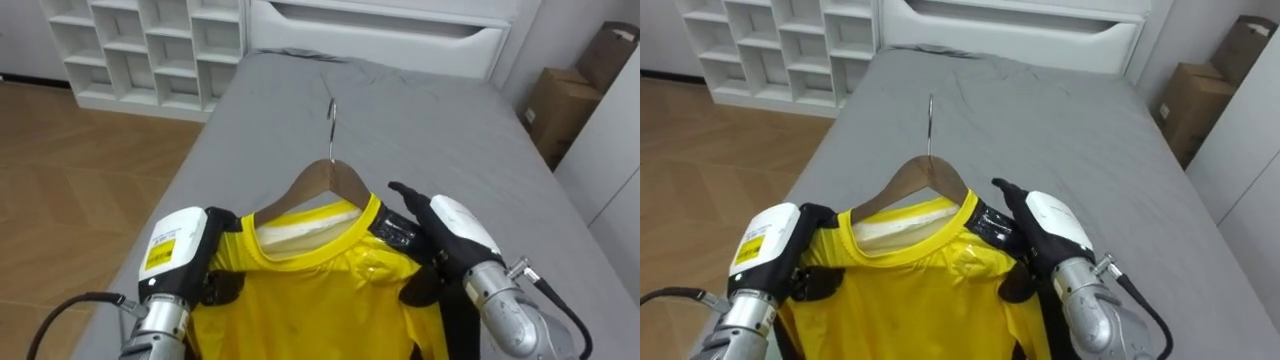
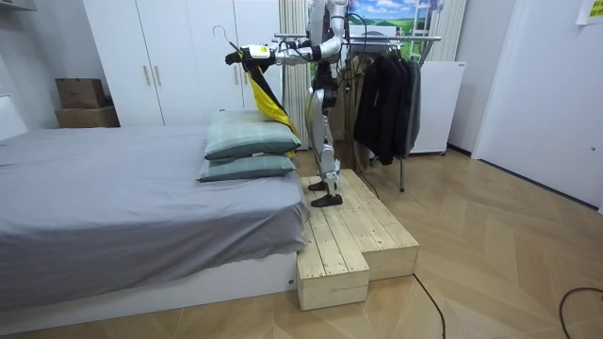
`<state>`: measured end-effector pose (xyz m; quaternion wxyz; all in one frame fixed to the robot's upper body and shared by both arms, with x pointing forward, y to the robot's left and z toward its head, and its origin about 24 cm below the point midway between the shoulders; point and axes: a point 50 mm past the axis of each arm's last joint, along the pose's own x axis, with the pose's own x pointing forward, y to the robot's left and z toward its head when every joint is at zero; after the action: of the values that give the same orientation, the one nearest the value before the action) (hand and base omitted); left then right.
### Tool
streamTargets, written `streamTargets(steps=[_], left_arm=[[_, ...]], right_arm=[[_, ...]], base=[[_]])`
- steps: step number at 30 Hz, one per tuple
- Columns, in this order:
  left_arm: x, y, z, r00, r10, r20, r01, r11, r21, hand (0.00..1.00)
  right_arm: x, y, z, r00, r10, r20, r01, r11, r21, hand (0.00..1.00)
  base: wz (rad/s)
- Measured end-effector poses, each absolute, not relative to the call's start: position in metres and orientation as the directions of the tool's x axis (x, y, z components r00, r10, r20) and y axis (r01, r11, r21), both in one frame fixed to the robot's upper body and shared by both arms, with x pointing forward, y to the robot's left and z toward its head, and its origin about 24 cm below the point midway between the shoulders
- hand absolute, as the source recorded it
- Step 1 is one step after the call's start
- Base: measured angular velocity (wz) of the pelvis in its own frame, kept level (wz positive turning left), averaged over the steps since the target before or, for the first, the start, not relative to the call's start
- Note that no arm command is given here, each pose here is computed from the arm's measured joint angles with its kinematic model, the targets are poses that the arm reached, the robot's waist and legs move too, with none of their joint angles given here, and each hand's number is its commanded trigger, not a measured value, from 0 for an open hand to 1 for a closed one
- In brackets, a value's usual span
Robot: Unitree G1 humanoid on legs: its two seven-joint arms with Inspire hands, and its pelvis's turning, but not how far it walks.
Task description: Hang clothes
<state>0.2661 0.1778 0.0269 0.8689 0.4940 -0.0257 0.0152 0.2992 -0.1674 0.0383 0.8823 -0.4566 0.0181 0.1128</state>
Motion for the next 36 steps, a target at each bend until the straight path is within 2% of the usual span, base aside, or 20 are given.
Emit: streamTargets(steps=[6,7,8,9,10,11,12,13,14,36], left_arm=[[0.265,0.174,0.024,0.999,-0.007,0.045,-0.036,0.49,0.871,1.0],[0.265,0.173,0.024,0.999,-0.012,0.044,-0.033,0.476,0.879,1.0],[0.265,0.172,0.024,0.999,-0.015,0.044,-0.032,0.469,0.883,1.0],[0.265,0.171,0.025,0.999,-0.021,0.048,-0.034,0.45,0.892,1.0],[0.265,0.169,0.028,0.998,-0.032,0.058,-0.039,0.433,0.901,1.0],[0.265,0.168,0.03,0.997,-0.037,0.063,-0.042,0.428,0.903,1.0],[0.265,0.166,0.032,0.997,-0.044,0.071,-0.047,0.414,0.909,1.0],[0.266,0.165,0.033,0.996,-0.047,0.074,-0.049,0.407,0.912,1.0],[0.266,0.163,0.035,0.995,-0.052,0.082,-0.055,0.396,0.917,1.0],[0.266,0.161,0.032,0.997,-0.067,0.023,0.004,0.38,0.925,1.0]], right_arm=[[0.301,-0.169,0.024,0.972,0.153,-0.176,-0.232,0.55,-0.802,0.0],[0.3,-0.171,0.019,0.97,0.147,-0.194,-0.243,0.548,-0.801,0.05],[0.3,-0.172,0.017,0.968,0.142,-0.205,-0.249,0.545,-0.801,0.2],[0.299,-0.174,0.013,0.966,0.133,-0.224,-0.26,0.536,-0.803,0.5],[0.298,-0.175,0.01,0.963,0.124,-0.239,-0.267,0.534,-0.802,0.52],[0.298,-0.176,0.009,0.962,0.119,-0.244,-0.269,0.534,-0.802,0.65],[0.298,-0.177,0.007,0.961,0.113,-0.251,-0.271,0.535,-0.8,0.82],[0.298,-0.178,0.007,0.961,0.11,-0.253,-0.272,0.535,-0.8,0.93],[0.298,-0.179,0.006,0.961,0.107,-0.257,-0.273,0.542,-0.795,1.0],[0.294,-0.186,-0.006,0.945,0.071,-0.32,-0.308,0.528,-0.792,1.0]], base=[[0.07],[0.14],[0.11],[0.07],[0.06],[0.0],[0.0],[0.0],[0.0],[-0.01]])
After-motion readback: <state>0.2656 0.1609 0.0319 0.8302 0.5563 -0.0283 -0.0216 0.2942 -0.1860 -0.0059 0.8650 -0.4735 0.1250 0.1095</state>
